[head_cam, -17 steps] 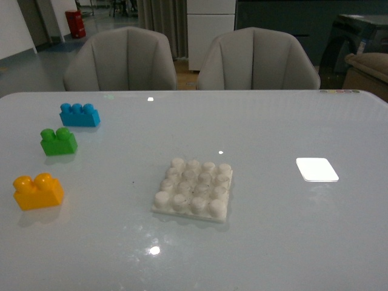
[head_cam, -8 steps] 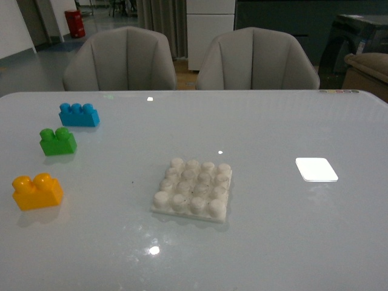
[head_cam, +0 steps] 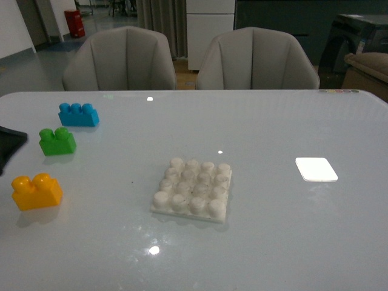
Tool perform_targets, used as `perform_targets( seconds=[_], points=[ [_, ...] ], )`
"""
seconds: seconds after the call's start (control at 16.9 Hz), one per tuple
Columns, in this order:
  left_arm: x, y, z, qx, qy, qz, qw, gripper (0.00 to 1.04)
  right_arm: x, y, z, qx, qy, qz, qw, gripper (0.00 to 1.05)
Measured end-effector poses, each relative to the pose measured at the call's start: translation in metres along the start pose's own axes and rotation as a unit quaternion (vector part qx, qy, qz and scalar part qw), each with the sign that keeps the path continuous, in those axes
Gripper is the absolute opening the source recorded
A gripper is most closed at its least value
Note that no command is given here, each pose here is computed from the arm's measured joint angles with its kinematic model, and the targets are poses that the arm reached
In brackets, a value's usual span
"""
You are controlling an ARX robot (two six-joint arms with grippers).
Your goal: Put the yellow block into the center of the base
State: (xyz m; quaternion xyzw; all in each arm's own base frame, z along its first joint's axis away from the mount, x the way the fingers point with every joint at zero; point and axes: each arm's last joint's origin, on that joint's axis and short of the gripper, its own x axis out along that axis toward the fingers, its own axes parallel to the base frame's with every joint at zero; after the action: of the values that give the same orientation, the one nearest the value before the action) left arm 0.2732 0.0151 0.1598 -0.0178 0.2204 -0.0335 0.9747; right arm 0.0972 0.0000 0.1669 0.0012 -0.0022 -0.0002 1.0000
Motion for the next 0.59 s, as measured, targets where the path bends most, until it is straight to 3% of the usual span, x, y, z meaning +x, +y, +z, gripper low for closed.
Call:
perform_targets(
  seconds=[0.24, 0.36, 0.59],
  points=[
    [0.068, 0.005, -0.002, 0.001, 0.097, 0.007, 0.995, 0.98, 0.0, 0.0, 0.0, 0.0, 0.0, 0.0, 1.0, 0.98],
    [0.078, 0.007, 0.004, -0.006, 0.109, 0.011, 0.994, 0.98, 0.0, 0.0, 0.0, 0.0, 0.0, 0.0, 1.0, 0.98],
    [0.091, 0.019, -0.007, -0.019, 0.142, 0.042, 0.989, 0.98, 0.0, 0.0, 0.0, 0.0, 0.0, 0.0, 1.0, 0.98]
  ],
)
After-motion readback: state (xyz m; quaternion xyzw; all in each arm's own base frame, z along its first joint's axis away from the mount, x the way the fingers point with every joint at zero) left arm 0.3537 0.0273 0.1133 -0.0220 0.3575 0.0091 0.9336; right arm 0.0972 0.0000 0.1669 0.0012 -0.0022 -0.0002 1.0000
